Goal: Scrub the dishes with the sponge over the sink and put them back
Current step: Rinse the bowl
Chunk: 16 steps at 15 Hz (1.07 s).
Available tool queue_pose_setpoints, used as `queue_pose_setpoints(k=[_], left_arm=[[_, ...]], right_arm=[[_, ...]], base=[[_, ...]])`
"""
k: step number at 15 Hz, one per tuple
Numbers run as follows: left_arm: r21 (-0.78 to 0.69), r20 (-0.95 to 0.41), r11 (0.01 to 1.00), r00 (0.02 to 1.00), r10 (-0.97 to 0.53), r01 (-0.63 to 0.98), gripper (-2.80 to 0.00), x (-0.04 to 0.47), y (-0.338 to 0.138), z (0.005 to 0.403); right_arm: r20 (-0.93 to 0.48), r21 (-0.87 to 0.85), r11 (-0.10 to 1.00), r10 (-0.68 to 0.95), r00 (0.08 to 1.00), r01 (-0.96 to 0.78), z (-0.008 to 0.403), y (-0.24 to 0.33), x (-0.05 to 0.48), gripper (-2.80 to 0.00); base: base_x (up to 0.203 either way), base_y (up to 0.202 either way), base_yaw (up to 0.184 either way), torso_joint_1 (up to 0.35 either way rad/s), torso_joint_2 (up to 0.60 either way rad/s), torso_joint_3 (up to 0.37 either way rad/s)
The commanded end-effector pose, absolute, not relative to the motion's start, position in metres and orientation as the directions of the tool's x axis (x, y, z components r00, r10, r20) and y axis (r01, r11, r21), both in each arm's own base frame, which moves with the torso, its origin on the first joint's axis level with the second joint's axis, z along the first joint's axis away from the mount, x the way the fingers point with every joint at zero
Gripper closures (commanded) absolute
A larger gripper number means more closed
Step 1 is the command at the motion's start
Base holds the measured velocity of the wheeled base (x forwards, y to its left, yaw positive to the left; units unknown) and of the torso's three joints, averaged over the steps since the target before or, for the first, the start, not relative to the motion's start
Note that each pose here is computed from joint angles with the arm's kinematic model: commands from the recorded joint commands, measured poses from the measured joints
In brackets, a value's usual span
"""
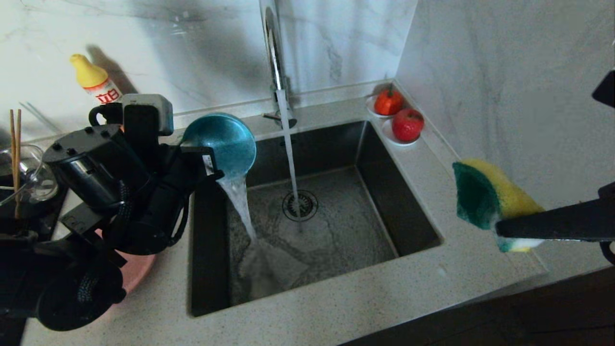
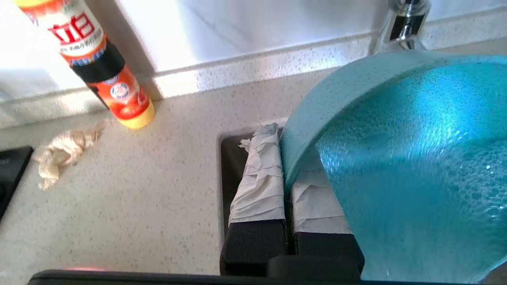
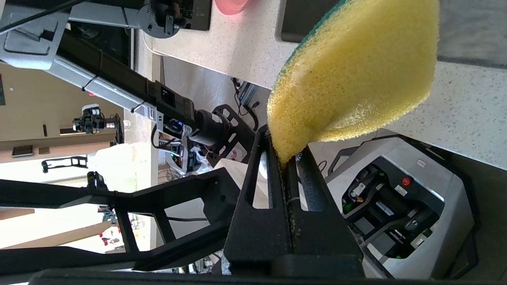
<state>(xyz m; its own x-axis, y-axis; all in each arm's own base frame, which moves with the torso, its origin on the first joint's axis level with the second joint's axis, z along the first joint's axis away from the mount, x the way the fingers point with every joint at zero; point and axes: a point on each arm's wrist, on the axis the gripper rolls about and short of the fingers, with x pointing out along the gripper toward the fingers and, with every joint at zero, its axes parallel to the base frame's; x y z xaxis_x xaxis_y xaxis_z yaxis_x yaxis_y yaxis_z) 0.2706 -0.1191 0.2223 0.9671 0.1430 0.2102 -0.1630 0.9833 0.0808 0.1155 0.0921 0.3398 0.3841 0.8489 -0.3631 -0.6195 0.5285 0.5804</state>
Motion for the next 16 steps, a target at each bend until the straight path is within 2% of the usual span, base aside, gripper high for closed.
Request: queue_pose_setpoints(k=[1,4,6,16], left_arm=[[0.087,0.252,0.98,0.956,0.149,-0.176,0.0,0.271,-0.12,0.222],[0.093,0.375,0.973,0.913,0.163,-0.212,0.0,0.268,-0.12,0.23],[0.15,0.397,0.968,0.909,0.128,-0.202,0.0,0.269,-0.121,0.228],[0.113,0.534,0.974,0.838,0.109,-0.199,0.0,0.232,-0.11,0.276]], right_arm=[[-0.37,0.585,0.528,0.849,0.378,-0.615,0.339,0.093,0.117,0.0],[-0.371,0.585,0.529,0.849,0.377,-0.614,0.338,0.095,0.119,0.0],[-0.365,0.584,0.525,0.851,0.378,-0.618,0.338,0.096,0.12,0.0],[-0.35,0.581,0.52,0.854,0.385,-0.626,0.342,0.093,0.117,0.0]], base=[[0.0,0.0,0.0,0.0,0.0,0.0],[0.0,0.0,0.0,0.0,0.0,0.0],[0.0,0.0,0.0,0.0,0.0,0.0],[0.0,0.0,0.0,0.0,0.0,0.0]])
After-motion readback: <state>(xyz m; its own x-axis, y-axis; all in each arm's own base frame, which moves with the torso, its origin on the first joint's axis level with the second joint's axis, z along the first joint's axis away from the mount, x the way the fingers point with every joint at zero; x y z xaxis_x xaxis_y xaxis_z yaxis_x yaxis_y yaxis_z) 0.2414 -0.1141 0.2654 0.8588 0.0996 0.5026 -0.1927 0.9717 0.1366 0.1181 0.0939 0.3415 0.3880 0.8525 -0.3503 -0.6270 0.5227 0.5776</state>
